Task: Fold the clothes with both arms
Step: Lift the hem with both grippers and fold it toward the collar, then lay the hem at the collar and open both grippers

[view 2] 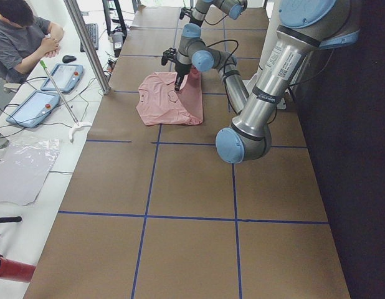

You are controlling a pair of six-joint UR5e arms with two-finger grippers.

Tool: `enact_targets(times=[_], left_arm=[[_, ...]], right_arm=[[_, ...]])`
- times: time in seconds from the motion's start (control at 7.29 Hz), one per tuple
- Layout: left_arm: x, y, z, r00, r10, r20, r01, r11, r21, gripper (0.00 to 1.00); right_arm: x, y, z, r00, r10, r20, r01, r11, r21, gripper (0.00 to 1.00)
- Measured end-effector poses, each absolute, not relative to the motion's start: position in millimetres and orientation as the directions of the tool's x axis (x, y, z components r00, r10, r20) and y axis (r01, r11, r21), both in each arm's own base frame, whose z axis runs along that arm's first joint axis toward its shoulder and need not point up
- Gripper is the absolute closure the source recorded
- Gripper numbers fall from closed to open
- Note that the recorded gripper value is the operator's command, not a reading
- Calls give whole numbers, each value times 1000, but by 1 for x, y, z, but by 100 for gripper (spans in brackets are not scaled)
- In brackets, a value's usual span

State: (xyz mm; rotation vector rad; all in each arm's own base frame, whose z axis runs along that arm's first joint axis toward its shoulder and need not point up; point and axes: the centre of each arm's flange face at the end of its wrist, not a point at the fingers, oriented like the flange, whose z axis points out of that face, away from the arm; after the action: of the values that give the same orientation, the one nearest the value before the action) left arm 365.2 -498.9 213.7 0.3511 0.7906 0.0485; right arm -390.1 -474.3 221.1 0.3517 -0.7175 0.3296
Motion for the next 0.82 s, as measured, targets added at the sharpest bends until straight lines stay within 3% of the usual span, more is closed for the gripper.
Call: enact_targets(times=[0.41,0.82], left_arm=[[404,-571,264,713,161,-682,122,930,347,100],[429,-606,312,738,152,-657,127,926,357,100]], right_arm=[[-446,-592,270,708,196,679,-448,868,216,100],[-477,-626,297,714,200,670,-448,867,218,100]])
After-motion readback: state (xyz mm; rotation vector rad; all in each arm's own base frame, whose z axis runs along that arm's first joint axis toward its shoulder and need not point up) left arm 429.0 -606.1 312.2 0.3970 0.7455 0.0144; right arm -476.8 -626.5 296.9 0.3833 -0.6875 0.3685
